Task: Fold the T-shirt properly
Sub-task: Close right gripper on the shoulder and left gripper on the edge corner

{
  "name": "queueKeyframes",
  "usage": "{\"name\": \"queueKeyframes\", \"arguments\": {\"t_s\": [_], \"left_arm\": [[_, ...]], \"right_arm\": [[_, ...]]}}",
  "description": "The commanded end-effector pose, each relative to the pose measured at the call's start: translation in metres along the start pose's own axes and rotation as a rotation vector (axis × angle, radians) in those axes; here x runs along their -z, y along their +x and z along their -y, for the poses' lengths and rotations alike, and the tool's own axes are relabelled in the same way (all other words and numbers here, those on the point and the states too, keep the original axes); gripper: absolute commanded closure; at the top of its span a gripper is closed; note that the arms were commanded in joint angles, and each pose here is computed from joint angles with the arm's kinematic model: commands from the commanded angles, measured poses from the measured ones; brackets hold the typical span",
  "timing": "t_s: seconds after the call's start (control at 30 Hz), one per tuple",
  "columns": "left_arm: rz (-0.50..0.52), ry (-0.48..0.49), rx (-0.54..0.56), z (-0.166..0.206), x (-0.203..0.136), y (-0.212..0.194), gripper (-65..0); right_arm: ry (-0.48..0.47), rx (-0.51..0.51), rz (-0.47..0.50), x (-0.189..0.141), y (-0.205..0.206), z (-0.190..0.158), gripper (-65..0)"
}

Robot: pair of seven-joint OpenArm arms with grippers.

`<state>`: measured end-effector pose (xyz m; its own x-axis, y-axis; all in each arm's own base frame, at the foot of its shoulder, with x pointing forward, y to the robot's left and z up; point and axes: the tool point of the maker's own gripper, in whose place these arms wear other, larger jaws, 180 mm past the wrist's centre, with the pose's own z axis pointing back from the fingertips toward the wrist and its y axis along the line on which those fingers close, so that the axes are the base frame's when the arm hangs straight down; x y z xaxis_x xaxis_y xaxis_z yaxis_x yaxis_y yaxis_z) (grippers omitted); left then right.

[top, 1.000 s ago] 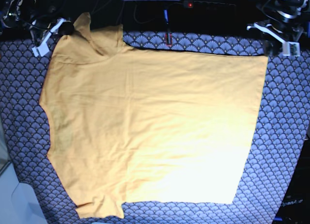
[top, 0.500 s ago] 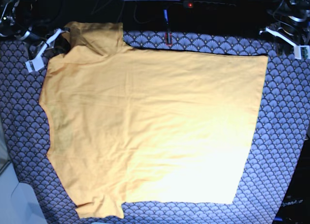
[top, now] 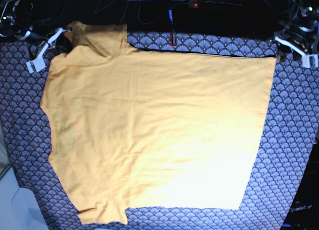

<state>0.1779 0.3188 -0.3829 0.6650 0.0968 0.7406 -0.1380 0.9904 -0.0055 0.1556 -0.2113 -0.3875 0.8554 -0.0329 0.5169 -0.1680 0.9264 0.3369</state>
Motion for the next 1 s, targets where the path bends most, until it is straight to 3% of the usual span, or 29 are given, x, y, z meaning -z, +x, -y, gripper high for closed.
{"name": "queueKeyframes", "arguments": {"t_s": [0.0,0.43,0.97], "left_arm": [[0.028,-0.005,-0.006,-0.003,0.002,0.007,-32.1],[-0.053,-0.018,-0.031,0.002,0.04,-0.008,-32.1],[-0.085,-0.047,-0.064,0.018,0.041,-0.025,-32.0]], "right_arm": [[0.004,-0.02,0.029,-0.004,0.009,-0.001,0.0],[0.006,-0.021,0.022,-0.003,0.007,-0.002,0.0],[0.006,-0.023,0.025,-0.003,0.009,-0.001,0.0]]}}
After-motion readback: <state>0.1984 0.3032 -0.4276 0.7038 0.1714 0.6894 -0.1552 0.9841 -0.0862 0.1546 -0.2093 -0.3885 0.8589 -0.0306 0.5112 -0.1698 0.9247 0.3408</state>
